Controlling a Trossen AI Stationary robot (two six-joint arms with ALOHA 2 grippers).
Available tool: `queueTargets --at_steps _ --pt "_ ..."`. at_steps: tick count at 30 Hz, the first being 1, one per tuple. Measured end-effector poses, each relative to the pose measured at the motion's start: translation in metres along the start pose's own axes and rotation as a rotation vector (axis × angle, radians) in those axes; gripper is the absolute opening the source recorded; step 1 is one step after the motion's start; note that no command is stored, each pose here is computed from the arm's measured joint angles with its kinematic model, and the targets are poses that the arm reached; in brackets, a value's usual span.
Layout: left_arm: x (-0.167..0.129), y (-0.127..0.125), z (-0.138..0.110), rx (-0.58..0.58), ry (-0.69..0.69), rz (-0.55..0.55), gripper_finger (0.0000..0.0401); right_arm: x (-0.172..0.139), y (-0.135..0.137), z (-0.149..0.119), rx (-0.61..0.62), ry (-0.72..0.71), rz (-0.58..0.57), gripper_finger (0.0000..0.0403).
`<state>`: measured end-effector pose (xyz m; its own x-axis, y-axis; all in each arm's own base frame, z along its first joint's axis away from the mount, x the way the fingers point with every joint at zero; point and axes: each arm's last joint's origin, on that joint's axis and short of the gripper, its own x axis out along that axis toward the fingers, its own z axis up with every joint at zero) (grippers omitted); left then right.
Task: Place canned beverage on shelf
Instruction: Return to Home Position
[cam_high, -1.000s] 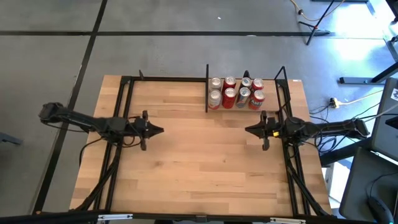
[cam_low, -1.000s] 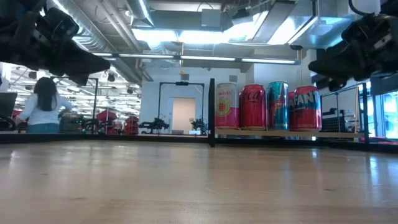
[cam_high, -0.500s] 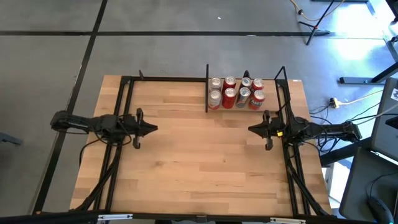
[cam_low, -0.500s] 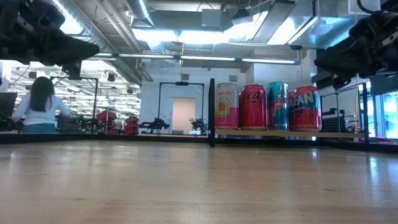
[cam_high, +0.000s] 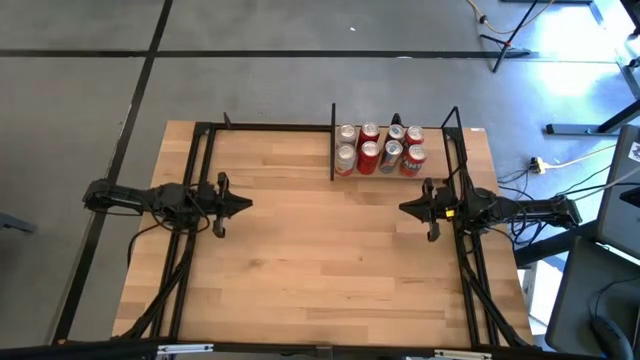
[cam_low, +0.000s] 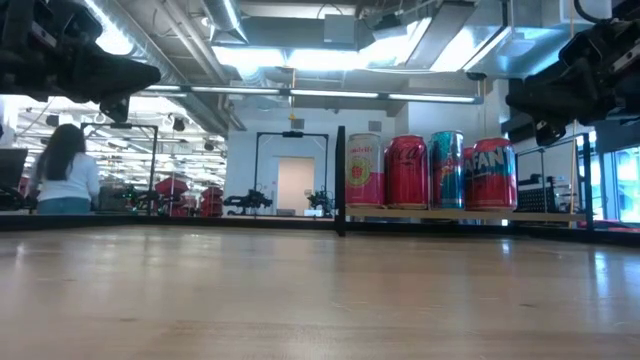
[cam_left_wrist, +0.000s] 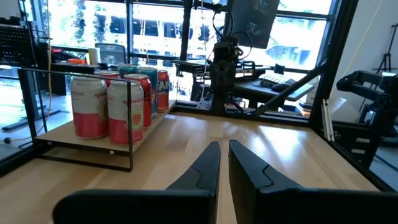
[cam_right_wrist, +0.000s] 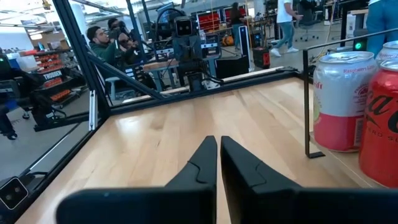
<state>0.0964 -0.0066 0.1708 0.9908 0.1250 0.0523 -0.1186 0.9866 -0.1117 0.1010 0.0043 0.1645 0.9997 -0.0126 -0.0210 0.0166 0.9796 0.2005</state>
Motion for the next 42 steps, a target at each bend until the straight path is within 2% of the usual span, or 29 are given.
queueTargets --at_steps 6,9,11,17,20,42 --pt "0.0 0.0 0.0 0.0 0.0 0.0 0.0013 0.0 0.0 -0.0002 0.002 0.002 0.0 0.001" --pt "0.0 0.0 0.0 0.0 0.0 0.0 0.0013 -0.0001 0.0011 0.0047 0.141 -0.048 0.018 0.001" --pt "0.0 0.0 0.0 0.0 0.0 0.0 0.0013 -0.0005 0.0028 0.0081 0.186 -0.073 0.064 0.001" --pt "0.0 0.0 0.0 0.0 0.0 0.001 0.0013 -0.0011 0.0083 0.0055 0.181 0.0 0.256 0.001" --pt "0.0 0.0 0.0 0.0 0.0 0.001 0.0013 -0.0014 0.0095 0.0037 0.179 0.031 0.305 0.001" --pt "0.0 0.0 0.0 0.001 0.0 0.001 0.0013 -0.0015 0.0097 0.0037 0.179 0.032 0.311 0.001"
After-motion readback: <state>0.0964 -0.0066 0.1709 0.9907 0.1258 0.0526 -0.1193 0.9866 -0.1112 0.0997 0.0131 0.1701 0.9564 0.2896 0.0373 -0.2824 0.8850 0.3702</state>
